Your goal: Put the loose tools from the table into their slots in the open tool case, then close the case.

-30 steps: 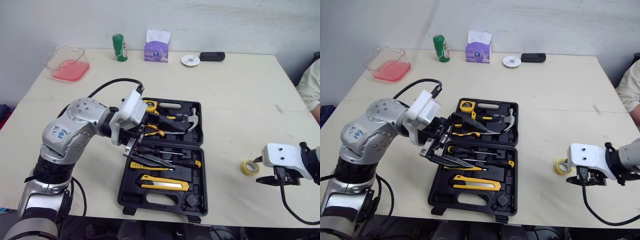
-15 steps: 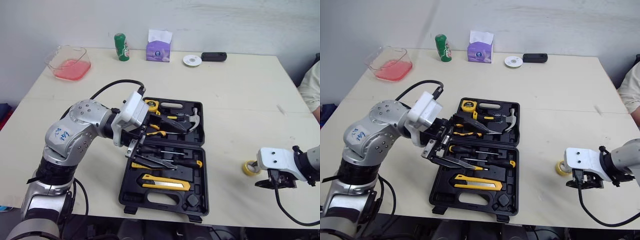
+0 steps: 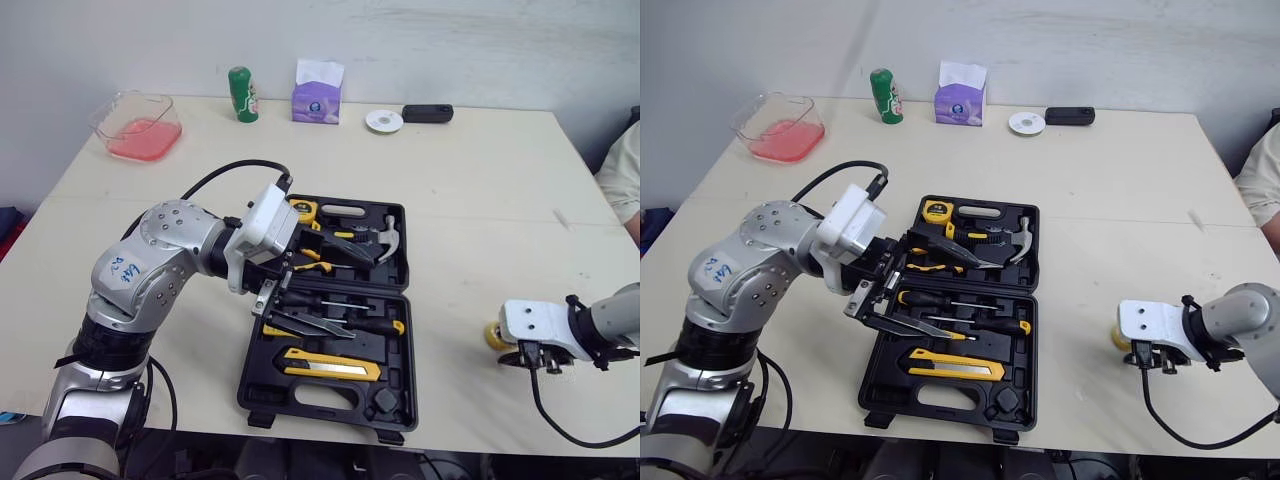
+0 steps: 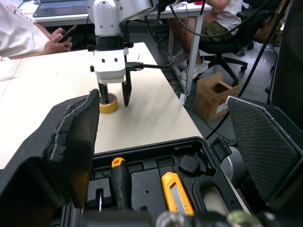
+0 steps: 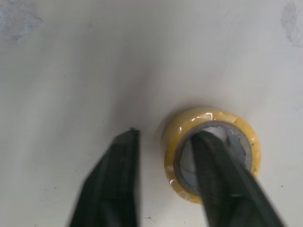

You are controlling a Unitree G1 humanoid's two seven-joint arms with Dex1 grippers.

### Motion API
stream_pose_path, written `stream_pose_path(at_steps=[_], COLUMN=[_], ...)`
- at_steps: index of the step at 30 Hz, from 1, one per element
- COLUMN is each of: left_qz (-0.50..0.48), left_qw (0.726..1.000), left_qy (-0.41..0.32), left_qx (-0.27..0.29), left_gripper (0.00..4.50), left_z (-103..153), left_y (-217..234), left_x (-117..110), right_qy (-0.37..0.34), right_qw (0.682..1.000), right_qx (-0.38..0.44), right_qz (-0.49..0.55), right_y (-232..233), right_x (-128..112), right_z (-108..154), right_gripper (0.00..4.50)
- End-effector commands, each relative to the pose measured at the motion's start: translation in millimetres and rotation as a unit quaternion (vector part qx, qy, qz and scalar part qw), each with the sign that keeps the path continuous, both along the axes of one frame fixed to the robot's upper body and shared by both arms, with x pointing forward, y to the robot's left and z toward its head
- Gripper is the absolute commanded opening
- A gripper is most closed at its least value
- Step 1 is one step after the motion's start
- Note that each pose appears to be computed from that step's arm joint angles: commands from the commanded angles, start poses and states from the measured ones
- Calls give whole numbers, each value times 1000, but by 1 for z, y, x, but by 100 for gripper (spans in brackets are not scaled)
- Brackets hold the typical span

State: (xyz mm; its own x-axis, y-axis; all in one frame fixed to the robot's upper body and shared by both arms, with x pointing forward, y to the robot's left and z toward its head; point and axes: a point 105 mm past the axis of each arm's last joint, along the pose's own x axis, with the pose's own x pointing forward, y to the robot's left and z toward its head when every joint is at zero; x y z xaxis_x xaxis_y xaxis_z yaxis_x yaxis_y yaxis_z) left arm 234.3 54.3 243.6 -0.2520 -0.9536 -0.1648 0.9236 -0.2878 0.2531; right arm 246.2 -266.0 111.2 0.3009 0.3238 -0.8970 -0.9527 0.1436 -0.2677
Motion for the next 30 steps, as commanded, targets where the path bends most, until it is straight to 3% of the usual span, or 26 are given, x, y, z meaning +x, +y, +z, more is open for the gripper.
stream_pose_path(at_steps=[1,5,10,14,30], left_qz=[0,11,14,2,-7], left_qw=[1000,1000,998,994,992], left_qy=[-16,-3,14,16,20], left_qx=[-2,18,56,110,122], left_gripper=[450,450,450,450,450], left_z=[0,-14,-39,-70,-82], left_y=[1,8,18,29,24], left_x=[-1,0,-4,-14,-23], right_qy=[-34,-50,-27,13,55], right_qw=[999,990,975,958,946], right_qx=[17,102,160,178,164], right_qz=[15,87,151,224,275], right_y=[9,54,97,134,156], right_x=[3,-12,-38,-61,-76], right_z=[19,47,56,36,0], right_gripper=[3,3,3,3,3])
